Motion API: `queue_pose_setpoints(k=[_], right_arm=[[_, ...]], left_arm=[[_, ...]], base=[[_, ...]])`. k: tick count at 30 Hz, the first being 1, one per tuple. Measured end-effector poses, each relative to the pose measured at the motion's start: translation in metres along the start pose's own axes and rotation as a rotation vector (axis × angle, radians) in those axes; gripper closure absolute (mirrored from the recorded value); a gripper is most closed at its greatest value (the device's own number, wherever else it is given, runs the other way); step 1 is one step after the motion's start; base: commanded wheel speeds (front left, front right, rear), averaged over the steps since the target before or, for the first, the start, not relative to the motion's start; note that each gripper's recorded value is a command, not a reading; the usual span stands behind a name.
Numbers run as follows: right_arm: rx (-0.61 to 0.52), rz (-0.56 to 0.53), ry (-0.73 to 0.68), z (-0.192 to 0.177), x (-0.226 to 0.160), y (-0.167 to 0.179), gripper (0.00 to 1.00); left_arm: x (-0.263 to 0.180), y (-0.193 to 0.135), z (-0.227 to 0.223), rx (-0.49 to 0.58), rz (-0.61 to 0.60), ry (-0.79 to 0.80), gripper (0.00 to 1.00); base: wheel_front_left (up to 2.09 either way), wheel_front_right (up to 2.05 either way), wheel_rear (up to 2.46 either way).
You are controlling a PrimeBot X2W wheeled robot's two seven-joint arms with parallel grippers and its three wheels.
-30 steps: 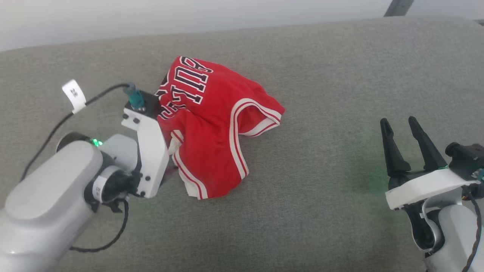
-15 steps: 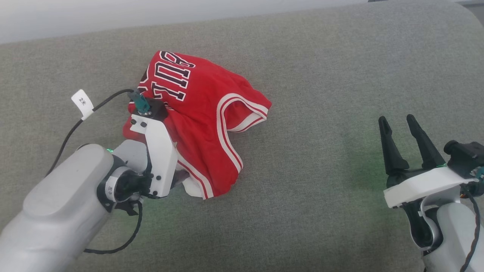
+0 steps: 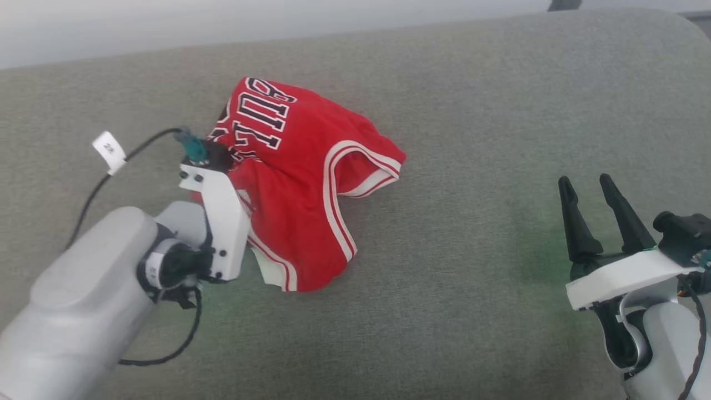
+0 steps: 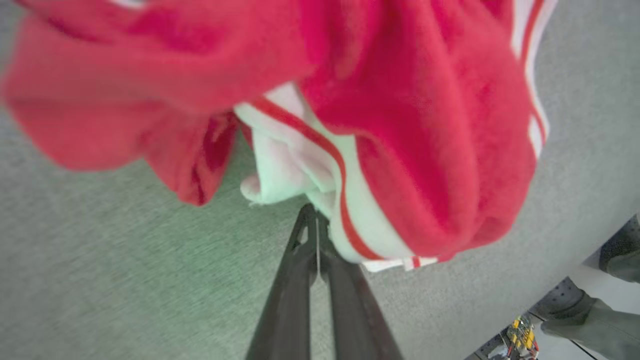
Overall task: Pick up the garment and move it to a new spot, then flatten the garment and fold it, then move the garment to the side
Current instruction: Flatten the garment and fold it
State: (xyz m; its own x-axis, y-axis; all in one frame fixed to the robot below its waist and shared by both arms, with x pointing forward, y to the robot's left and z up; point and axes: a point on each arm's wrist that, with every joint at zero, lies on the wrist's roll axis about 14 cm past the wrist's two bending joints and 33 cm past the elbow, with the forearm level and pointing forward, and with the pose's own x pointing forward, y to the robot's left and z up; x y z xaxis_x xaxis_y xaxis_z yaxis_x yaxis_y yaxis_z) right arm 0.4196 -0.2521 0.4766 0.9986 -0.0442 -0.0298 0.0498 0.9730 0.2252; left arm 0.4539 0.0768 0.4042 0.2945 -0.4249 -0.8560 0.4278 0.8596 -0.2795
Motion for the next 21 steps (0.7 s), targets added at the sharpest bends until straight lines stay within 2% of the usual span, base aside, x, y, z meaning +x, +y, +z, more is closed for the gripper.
queue_pose_setpoints(k=[12,16,20,21], right_arm=[[0.007,0.060,-0.016,0.004,0.010,0.021,0.00],[0.004,0.065,-0.015,0.004,0.010,0.023,0.00],[0.003,0.060,-0.012,0.003,0.009,0.021,0.00],[0.003,0.060,-0.012,0.003,0.009,0.021,0.00]], left_arm=[[-0.058,0.040,0.011,-0.053,0.113,-0.117,1.00],[-0.077,0.066,0.004,-0.075,0.191,-0.122,1.00],[-0.097,0.102,-0.009,-0.105,0.321,-0.101,1.00],[-0.097,0.102,-0.009,-0.105,0.321,-0.101,1.00]], base=[[0.00,0.00,0.00],[0.00,0.00,0.00],[0.00,0.00,0.00],[0.00,0.00,0.00]])
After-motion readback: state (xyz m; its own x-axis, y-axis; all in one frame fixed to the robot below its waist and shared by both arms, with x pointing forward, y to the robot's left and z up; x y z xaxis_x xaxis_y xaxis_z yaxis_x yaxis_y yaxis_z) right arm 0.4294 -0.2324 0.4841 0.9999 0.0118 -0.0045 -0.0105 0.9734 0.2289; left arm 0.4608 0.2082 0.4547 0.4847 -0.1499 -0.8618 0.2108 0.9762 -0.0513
